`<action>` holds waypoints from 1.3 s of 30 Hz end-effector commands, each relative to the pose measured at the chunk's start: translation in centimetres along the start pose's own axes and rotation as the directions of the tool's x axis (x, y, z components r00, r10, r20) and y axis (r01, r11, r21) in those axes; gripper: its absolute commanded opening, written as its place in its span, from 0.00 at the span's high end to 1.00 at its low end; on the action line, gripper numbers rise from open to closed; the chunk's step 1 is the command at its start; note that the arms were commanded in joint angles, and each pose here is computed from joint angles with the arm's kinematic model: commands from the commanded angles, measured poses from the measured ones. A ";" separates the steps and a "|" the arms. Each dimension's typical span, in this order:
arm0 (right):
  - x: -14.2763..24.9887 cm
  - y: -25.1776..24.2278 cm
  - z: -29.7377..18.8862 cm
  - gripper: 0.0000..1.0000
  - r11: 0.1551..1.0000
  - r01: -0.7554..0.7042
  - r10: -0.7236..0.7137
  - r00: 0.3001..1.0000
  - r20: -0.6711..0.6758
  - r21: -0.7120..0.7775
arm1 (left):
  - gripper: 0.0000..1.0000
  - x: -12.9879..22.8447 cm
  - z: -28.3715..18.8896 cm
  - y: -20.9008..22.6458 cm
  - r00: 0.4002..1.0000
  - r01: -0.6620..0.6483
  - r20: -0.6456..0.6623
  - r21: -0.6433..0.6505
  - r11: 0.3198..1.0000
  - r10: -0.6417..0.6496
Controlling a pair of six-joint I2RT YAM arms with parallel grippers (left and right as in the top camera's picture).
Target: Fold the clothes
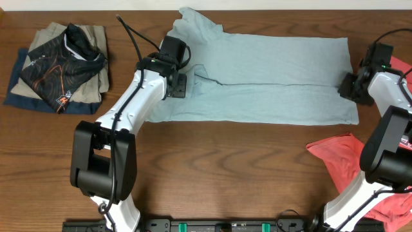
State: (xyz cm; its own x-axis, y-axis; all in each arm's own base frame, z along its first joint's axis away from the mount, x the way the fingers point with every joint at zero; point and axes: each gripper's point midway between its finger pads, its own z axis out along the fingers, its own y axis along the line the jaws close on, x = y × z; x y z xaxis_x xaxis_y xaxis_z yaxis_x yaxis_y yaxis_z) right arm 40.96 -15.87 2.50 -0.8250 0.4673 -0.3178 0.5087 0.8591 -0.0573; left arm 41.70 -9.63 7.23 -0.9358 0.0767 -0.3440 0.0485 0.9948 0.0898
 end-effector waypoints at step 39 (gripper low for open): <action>10.5 -5.0 0.4 0.66 0.990 0.037 0.004 0.957 -0.289 0.135 | 0.50 14.6 3.6 2.5 0.742 0.186 -0.648 -0.047 0.981 -0.172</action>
State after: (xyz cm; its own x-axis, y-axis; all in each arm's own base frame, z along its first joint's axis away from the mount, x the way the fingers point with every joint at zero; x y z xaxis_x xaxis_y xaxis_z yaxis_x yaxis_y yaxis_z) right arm 31.95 -13.86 -0.24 -0.8815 0.4682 -0.0612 0.4721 0.8736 -0.1178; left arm 30.75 -6.13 -0.20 -0.9556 -0.0943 0.2791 -0.0892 0.9955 0.0311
